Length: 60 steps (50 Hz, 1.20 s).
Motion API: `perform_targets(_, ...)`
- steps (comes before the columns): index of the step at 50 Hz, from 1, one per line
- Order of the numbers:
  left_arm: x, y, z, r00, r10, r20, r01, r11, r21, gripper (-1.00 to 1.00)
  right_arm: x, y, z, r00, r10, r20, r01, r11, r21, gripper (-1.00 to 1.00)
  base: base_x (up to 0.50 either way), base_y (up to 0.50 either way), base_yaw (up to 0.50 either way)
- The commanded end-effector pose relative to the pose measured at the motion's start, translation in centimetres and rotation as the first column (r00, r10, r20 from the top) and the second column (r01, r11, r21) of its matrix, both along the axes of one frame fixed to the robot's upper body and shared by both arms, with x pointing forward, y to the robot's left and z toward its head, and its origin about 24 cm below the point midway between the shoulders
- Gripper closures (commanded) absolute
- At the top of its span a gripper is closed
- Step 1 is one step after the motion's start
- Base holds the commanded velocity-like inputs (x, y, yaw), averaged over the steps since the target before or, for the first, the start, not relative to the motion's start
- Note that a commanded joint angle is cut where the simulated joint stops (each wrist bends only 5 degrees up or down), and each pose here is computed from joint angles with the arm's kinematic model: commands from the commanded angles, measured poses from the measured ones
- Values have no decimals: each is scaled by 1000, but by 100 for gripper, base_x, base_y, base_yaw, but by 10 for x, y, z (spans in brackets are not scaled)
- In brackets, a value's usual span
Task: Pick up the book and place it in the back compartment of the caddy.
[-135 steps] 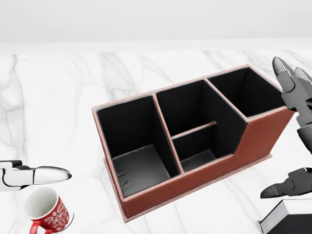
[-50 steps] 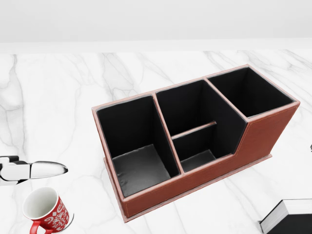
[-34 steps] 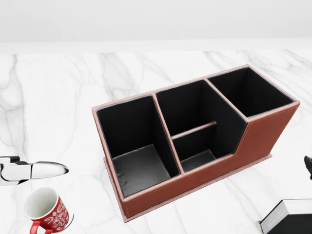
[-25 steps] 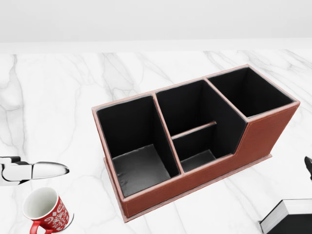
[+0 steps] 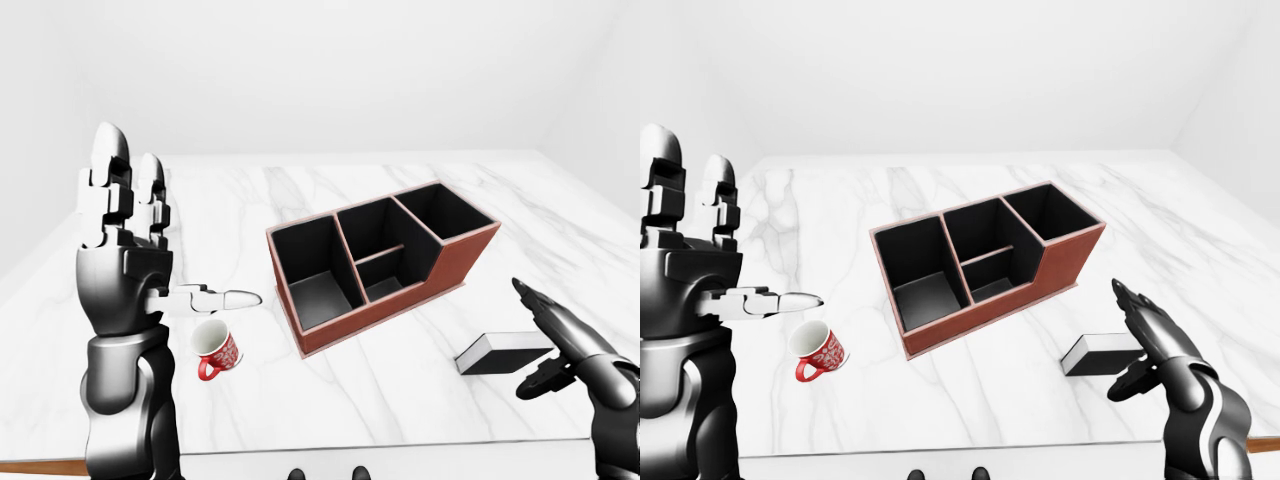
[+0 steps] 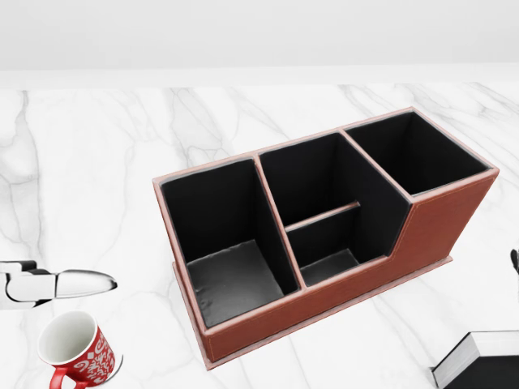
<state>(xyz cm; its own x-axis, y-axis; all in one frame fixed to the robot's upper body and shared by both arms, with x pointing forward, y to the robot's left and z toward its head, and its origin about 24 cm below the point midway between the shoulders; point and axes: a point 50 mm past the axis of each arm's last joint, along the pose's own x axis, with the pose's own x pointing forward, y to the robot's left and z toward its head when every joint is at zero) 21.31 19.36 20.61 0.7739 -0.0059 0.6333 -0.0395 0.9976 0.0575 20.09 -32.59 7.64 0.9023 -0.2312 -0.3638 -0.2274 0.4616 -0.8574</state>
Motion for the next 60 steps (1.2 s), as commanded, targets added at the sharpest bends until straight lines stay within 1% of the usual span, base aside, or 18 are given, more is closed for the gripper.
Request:
perform_targets(1, 0, 0, 0, 1000, 0, -2, 0, 1000, 1, -100, 14, -4, -2, 1000, -1, 9, 1, 1000, 8, -100, 0, 0, 0)
perform_targets(10, 0, 0, 1, 1000, 0, 3, 0, 1000, 1, -100, 27, -4, -2, 1000, 2, 11, -2, 1000, 9, -100, 0, 0, 0)
perform_targets(24, 0, 1, 1, 1000, 1, 3, -1, 1000, 1, -100, 35, -6, -4, 1000, -5, 10, 5, 1000, 12, -100, 0, 0, 0)
perform_targets(35, 0, 0, 0, 1000, 1, 2, -1, 1000, 1, -100, 36, -5, -6, 1000, -1, 6, 1, 1000, 14, -100, 0, 0, 0)
perform_targets(42, 0, 0, -1, 1000, 1, -7, -1, 1000, 2, -100, 37, -5, -12, 1000, 1, -6, -1, 1000, 16, -100, 0, 0, 0)
perform_targets(54, 1, -1, -2, 1000, 0, -12, 0, 1000, 4, -100, 34, -7, -23, 1000, -2, -18, 2, 1000, 23, -100, 0, 0, 0)
perform_targets(60, 1, -1, -2, 1000, 1, -12, 0, 1000, 5, -100, 33, -8, -23, 1000, -2, -19, 3, 1000, 25, -100, 0, 0, 0)
